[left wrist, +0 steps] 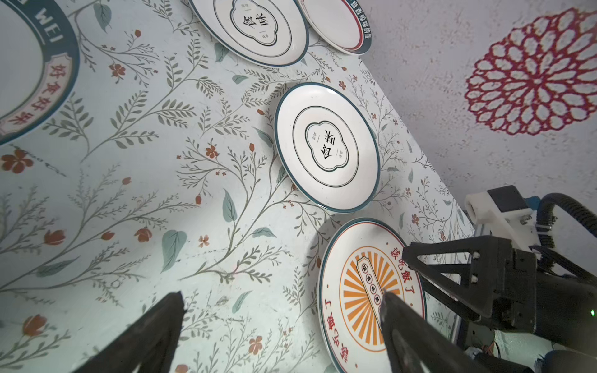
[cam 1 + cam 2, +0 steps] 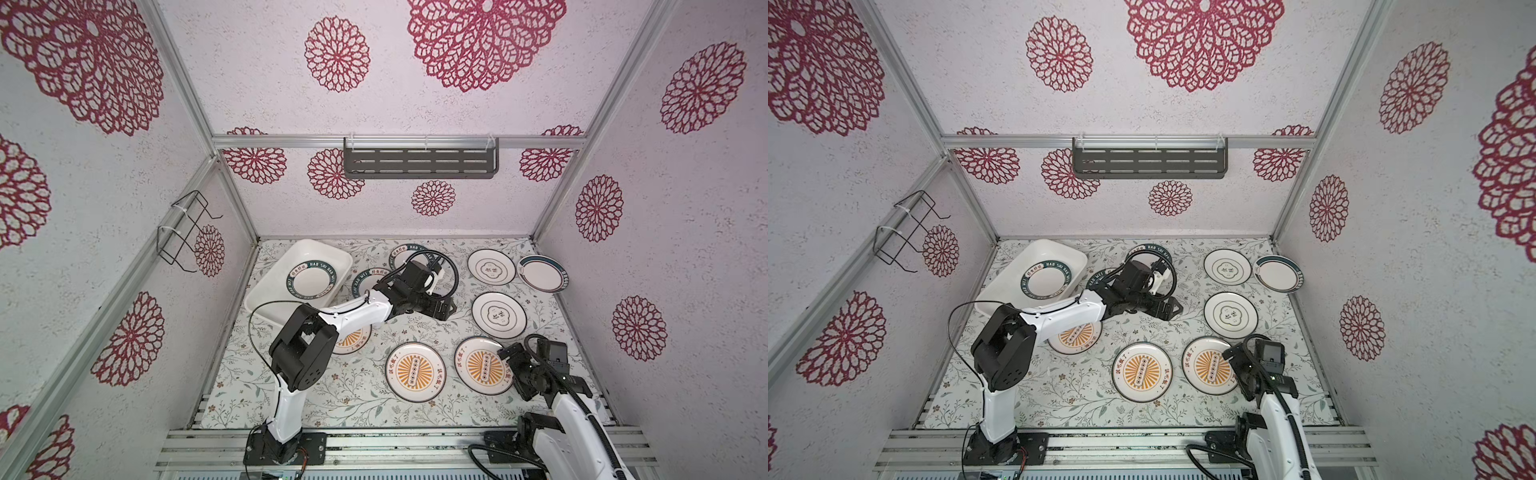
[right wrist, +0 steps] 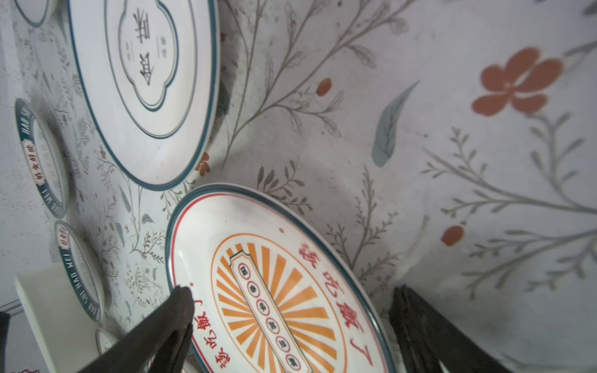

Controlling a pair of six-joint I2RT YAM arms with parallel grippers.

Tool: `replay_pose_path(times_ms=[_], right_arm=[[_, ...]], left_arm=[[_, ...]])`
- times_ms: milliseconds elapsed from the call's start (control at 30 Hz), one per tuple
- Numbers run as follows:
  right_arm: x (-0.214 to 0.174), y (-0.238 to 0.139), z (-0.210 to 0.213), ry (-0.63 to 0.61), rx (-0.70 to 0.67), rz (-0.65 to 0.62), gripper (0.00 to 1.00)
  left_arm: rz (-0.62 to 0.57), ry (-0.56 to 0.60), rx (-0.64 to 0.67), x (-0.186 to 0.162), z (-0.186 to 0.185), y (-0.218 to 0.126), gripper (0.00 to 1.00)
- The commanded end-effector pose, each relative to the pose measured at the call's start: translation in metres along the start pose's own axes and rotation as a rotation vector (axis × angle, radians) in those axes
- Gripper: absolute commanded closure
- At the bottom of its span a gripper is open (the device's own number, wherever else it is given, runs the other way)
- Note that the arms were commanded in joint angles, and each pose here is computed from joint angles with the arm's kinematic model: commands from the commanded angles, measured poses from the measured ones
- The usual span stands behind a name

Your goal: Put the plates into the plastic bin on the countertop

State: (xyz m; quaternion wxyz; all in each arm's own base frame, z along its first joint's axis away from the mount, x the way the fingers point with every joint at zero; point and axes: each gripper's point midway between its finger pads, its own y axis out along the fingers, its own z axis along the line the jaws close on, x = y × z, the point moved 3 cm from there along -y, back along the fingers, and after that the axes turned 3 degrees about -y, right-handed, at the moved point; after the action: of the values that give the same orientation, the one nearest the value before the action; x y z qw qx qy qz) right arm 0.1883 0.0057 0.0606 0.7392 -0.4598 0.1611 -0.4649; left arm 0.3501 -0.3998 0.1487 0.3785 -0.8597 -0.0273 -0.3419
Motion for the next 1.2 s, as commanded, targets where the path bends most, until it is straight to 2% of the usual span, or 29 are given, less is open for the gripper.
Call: replay_pose_path(times_ms=[0, 267, 567, 867, 1167], right_arm=[[-0.008, 0.011, 0.014, 0.024, 0.105, 0.056, 0.01], [-0.015, 0.028, 0.037, 0.021, 0.192, 0.064, 0.02], [-0.029, 0.043, 0.063, -0.032, 0.253, 0.097, 0.03], [-0.036, 0.054, 0.085, -0.085, 0.281, 0.113, 0.03], [-0.046, 0.067, 0.102, -0.099, 0.314, 0.135, 0.04]], left_arm=[[0.025, -0.016, 0.019, 0.0, 0.014, 0.003, 0.03], [0.08, -0.073, 0.067, -0.01, 0.035, 0.004, 0.03], [0.196, -0.087, 0.017, -0.033, 0.035, 0.004, 0.01], [0.262, -0.125, -0.009, -0.046, 0.041, 0.015, 0.1], [0.257, -0.252, -0.009, -0.045, 0.07, 0.021, 0.19]])
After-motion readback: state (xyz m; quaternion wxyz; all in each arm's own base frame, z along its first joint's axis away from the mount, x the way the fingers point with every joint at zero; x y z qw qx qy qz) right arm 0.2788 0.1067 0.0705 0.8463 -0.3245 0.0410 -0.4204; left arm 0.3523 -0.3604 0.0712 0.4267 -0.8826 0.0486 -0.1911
